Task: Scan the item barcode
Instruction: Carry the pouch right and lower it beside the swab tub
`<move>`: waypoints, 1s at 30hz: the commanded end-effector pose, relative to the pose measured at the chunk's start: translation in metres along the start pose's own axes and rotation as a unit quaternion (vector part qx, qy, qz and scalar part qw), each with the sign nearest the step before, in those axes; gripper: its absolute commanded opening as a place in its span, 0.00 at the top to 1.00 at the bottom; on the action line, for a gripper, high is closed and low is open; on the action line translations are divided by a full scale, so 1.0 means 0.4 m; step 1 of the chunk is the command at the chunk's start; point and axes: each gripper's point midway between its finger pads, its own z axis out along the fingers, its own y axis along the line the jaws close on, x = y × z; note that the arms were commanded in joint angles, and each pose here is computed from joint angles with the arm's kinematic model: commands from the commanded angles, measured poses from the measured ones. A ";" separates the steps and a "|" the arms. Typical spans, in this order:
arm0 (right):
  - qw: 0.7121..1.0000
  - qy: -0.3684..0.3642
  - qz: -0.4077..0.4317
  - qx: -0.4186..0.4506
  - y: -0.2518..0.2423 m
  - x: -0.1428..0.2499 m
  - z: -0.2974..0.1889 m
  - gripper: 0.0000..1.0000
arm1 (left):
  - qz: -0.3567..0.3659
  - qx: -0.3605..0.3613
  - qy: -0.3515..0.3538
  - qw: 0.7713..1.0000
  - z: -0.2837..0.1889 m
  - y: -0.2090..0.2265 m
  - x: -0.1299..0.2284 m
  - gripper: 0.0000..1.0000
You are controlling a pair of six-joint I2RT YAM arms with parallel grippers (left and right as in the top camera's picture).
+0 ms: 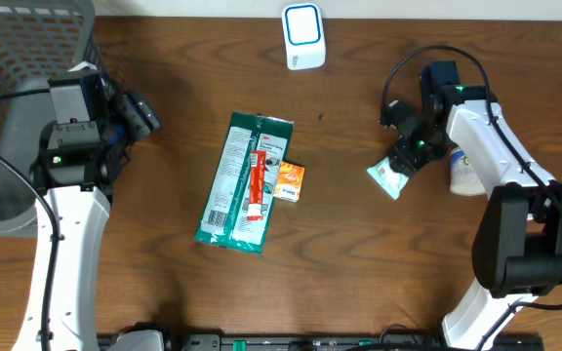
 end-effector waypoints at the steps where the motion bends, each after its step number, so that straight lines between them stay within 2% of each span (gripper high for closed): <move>1: 0.999 0.011 -0.004 0.048 -0.046 0.003 -0.019 0.01 | -0.001 -0.004 -0.005 1.000 -0.001 0.004 -0.011 0.16; 5: 0.995 0.003 0.013 0.096 -0.097 -0.024 -0.065 0.01 | -0.001 -0.004 -0.005 1.000 -0.001 0.004 -0.011 0.16; 8: 0.993 -0.023 0.023 0.111 -0.115 -0.065 -0.109 0.01 | -0.001 -0.004 -0.005 1.000 -0.001 0.004 -0.011 0.16; 14: 0.992 -0.029 0.022 0.119 -0.120 -0.078 -0.121 0.01 | -0.001 -0.004 -0.005 1.000 -0.001 0.004 -0.011 0.16; 17: 0.993 -0.055 0.045 0.092 -0.096 -0.102 -0.118 0.01 | -0.001 -0.004 -0.005 1.000 -0.001 0.004 -0.011 0.16; 19: 0.991 -0.109 0.075 0.032 -0.050 -0.157 -0.120 0.03 | -0.001 -0.004 -0.005 1.000 -0.001 0.004 -0.011 0.16; 20: 0.985 -0.138 0.102 0.000 -0.030 -0.187 -0.125 0.17 | -0.001 -0.004 -0.005 1.000 -0.001 0.004 -0.011 0.16; 21: 0.980 -0.150 0.128 -0.010 -0.028 -0.200 -0.128 0.38 | -0.001 -0.004 -0.005 1.000 -0.001 0.004 -0.011 0.16; 22: 0.971 -0.161 0.178 -0.015 -0.034 -0.213 -0.128 0.79 | -0.001 -0.004 -0.005 1.000 -0.001 0.004 -0.011 0.16; 23: 0.959 -0.169 0.228 -0.021 -0.039 -0.220 -0.123 0.99 | -0.001 -0.004 -0.005 1.000 -0.001 0.004 -0.011 0.16; 24: 0.947 -0.173 0.268 -0.027 -0.042 -0.223 -0.112 0.99 | -0.001 -0.004 -0.005 1.000 -0.001 0.004 -0.011 0.16; 27: 0.931 -0.178 0.318 -0.035 -0.043 -0.219 -0.075 0.98 | -0.001 -0.004 -0.005 1.000 -0.001 0.004 -0.011 0.16; 29: 0.922 -0.180 0.341 -0.039 -0.040 -0.209 -0.034 0.84 | -0.001 -0.004 -0.005 1.000 -0.001 0.004 -0.011 0.16; 30: 0.918 -0.181 0.350 -0.041 -0.033 -0.199 0.000 0.82 | -0.001 -0.004 -0.005 1.000 -0.001 0.004 -0.011 0.16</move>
